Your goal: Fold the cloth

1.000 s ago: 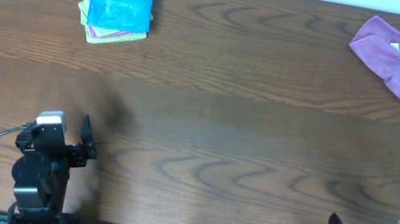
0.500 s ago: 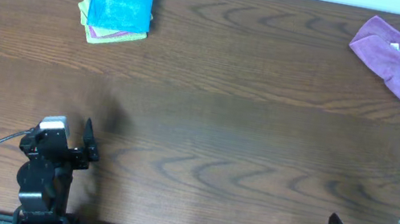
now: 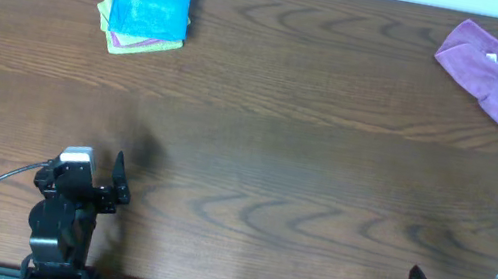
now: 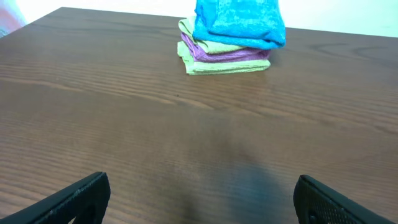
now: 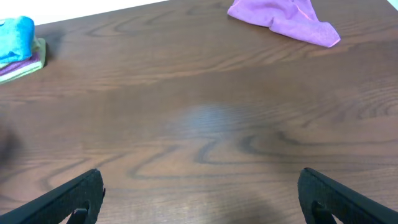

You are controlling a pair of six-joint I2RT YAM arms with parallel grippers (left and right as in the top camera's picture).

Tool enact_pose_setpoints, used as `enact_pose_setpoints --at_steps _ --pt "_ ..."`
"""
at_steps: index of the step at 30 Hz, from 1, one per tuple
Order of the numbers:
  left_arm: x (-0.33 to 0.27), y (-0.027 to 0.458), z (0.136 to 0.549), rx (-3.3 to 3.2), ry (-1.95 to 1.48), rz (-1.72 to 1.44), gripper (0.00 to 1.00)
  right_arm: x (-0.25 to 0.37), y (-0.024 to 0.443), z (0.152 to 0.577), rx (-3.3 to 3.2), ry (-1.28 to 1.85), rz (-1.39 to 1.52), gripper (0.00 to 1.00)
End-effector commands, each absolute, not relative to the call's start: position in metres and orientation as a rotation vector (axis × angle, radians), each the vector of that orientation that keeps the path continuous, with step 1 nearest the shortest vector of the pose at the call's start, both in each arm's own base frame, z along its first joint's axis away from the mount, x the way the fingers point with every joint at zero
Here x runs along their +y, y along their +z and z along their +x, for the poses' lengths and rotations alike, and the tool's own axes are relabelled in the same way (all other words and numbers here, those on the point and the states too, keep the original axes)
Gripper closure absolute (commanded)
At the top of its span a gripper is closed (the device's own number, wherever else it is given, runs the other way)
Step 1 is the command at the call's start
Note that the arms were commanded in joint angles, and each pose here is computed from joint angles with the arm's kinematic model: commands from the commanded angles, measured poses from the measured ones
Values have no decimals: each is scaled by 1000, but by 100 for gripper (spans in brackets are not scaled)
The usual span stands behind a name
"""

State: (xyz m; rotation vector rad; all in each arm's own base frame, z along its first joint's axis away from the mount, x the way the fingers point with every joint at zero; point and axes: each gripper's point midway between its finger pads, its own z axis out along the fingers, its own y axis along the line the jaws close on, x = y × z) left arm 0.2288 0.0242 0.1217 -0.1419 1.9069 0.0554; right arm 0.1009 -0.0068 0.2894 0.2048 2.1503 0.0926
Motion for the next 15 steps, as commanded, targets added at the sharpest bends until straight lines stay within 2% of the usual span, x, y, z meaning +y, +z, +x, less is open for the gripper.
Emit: enact_pose_setpoints --at_steps 1,15 --pt "23 112 228 1921 47 -148 5 -7 291 101 2146 101 212 1" --pt "17 112 229 1923 45 -112 5 -7 291 101 2146 101 212 1"
